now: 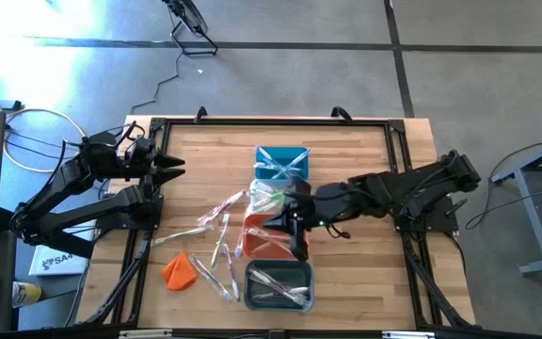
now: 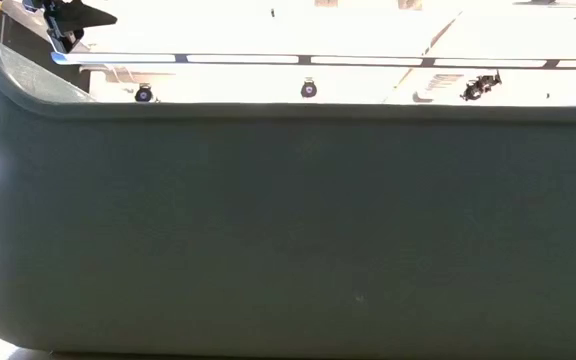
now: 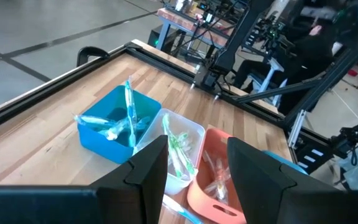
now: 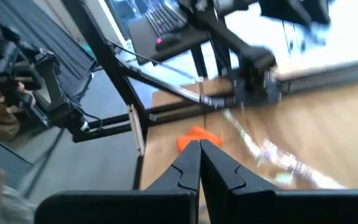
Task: Pick & Place Toothbrushes
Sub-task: Put the violet toothbrush into the green bin
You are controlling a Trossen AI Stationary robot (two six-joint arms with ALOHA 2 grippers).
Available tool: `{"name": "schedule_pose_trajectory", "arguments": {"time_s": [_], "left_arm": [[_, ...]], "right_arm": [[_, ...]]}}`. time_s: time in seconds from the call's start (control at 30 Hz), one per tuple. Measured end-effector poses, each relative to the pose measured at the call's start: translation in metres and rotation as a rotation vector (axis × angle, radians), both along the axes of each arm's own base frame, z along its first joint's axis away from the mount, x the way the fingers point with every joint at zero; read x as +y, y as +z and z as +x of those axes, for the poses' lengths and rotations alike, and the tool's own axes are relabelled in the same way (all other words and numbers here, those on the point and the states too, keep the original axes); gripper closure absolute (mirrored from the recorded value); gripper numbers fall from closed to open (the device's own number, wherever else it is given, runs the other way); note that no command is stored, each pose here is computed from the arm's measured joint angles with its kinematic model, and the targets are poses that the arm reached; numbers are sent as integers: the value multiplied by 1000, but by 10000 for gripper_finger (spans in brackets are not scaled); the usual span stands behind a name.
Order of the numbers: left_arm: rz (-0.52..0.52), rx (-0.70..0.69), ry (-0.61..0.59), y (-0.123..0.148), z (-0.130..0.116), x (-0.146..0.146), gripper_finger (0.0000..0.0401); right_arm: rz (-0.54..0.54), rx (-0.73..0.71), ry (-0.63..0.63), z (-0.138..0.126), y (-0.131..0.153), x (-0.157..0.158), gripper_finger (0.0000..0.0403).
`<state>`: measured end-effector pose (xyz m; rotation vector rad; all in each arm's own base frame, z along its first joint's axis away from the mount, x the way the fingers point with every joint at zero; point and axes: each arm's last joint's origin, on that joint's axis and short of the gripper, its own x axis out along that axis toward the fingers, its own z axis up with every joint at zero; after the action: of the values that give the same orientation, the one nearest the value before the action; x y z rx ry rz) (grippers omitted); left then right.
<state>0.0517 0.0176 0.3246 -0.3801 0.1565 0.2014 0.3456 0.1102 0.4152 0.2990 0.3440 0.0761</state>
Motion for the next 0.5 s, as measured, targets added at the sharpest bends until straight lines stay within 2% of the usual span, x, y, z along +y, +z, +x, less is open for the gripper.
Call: {"name": "schedule_pose_trajectory", "arguments": {"time_s": [0.07,0.23,0.5], "left_arm": [[0,0,0,0,0,0,239],[6,-3,0,0,0,0,239],[12,-4,2,1,0,0,239]], "right_arm": [[-71,-40,17,2,3,-4,401],[-128,-63,-37,5,6,-19,401],[-255,-20,-30,-22,21,-39,401]]}}
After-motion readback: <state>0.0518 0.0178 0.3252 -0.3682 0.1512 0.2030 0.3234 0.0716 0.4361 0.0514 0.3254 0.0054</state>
